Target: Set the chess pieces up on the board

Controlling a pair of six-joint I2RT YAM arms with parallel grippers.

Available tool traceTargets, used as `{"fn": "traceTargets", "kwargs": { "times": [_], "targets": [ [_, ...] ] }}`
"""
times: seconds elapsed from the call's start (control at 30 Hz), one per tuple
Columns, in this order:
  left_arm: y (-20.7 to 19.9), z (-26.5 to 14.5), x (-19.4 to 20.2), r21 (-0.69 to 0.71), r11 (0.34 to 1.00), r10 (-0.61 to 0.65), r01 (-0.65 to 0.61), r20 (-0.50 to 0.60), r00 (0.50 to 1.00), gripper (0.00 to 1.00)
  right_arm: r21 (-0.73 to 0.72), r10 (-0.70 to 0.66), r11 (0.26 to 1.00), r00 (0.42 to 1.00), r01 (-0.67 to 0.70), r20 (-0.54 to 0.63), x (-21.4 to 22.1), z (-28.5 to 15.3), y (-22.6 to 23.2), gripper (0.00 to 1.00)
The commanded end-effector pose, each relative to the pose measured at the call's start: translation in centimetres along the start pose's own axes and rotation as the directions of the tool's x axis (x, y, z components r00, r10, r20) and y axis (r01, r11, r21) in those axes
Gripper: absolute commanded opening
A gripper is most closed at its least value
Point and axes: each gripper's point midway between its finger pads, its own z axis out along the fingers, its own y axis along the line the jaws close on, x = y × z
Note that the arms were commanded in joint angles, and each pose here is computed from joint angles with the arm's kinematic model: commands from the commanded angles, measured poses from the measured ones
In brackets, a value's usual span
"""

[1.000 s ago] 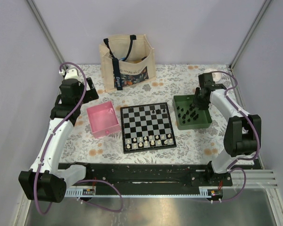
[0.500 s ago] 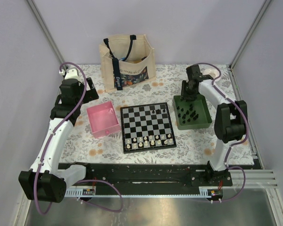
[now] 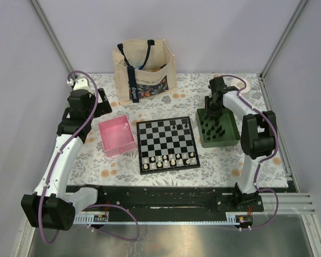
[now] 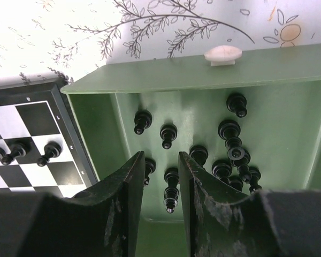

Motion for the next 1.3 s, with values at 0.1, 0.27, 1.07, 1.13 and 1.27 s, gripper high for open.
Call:
{"fn": "traceTargets", "kwargs": {
  "times": [0.1,0.27,1.07,1.13,1.27],
  "targets": [
    [-0.3,0.0,-1.1,0.013,1.000,0.003,-0.003,0.038,0.999,0.99,-0.005,-0.017,1.000,0.999,0.016,-0.034,0.9,0.4,0.3,0.40],
    [-0.3,0.0,-1.2,0.016,1.000,0.003,-0.004,0.037,0.999,0.99,-0.012,-0.012,1.000,0.999,0.011,-0.043,0.9,1.1,0.5,0.40],
    [-0.3,-0.1,-1.3,0.013,1.000,0.003,-0.004,0.044,0.999,0.99,0.017,0.001,1.000,0.995,0.000,-0.097,1.6,2.2,0.2,0.38],
    [-0.3,-0.1,-1.2,0.016,1.000,0.002,-0.003,0.040,0.999,0.99,0.022,-0.001,1.000,0.995,0.004,-0.104,1.7,2.3,0.2,0.38],
    [-0.3,-0.2,-1.3,0.014,1.000,0.003,-0.004,0.044,0.999,0.99,0.027,0.000,1.000,0.995,0.003,-0.104,1.7,2.3,0.2,0.37]
  ]
}}
